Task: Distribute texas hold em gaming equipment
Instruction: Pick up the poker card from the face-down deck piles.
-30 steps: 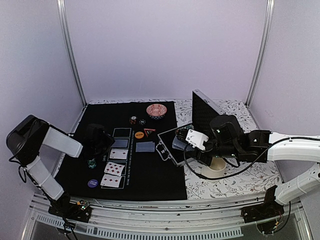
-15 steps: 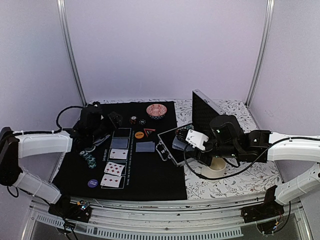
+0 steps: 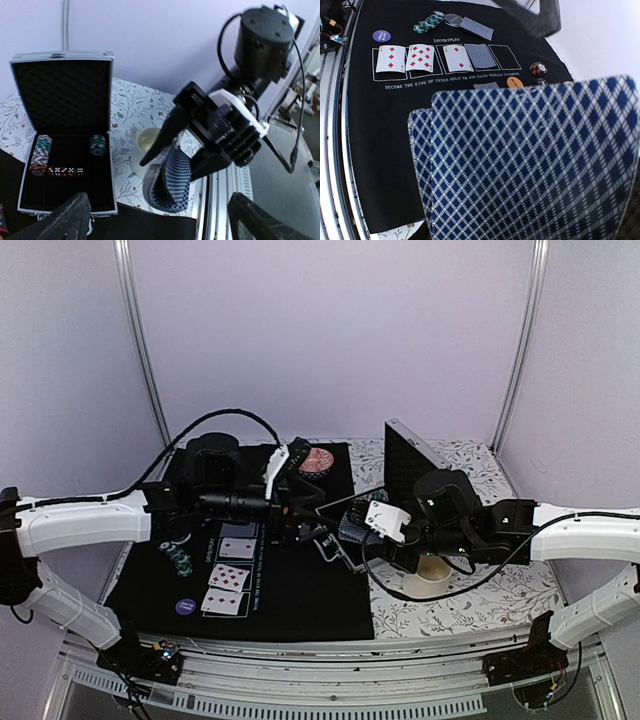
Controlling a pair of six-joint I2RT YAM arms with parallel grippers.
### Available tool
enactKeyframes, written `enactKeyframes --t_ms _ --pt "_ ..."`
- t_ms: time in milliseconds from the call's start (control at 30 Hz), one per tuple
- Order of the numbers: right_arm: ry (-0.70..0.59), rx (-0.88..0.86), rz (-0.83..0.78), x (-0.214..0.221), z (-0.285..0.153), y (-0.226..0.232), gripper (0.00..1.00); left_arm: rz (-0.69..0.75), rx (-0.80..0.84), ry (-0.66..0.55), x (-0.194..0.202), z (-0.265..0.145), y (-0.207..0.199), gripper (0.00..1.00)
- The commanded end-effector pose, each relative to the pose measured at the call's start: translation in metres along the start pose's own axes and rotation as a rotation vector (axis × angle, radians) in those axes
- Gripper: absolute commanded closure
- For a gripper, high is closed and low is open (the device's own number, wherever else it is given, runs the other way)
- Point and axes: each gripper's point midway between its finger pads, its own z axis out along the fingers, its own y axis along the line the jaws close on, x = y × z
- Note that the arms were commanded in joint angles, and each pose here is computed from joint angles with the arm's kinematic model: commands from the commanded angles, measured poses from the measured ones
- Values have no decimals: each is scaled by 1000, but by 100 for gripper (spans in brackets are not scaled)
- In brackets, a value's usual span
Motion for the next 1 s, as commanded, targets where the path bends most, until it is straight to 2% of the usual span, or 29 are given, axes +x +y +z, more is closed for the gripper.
enactKeyframes --t_ms 0,167,400,567,667,833,967 --pt "-68 -11 1 -24 -1 0 59 119 49 120 23 20 -12 2" --pt "-62 -13 -2 -24 2 2 59 77 -40 142 22 40 9 2" --pt "-62 -12 -3 -24 1 3 59 33 -9 71 6 51 7 2" --pt "-63 -7 -3 -24 1 2 59 -10 -17 97 11 58 12 6" --pt "-63 -4 -4 -24 0 1 59 -9 -76 130 16 59 24 13" --pt "-63 2 -4 -22 -2 1 59 10 -96 144 14 50 27 30" --pt "-62 7 -3 -21 -2 0 59 14 -122 147 14 40 31 35"
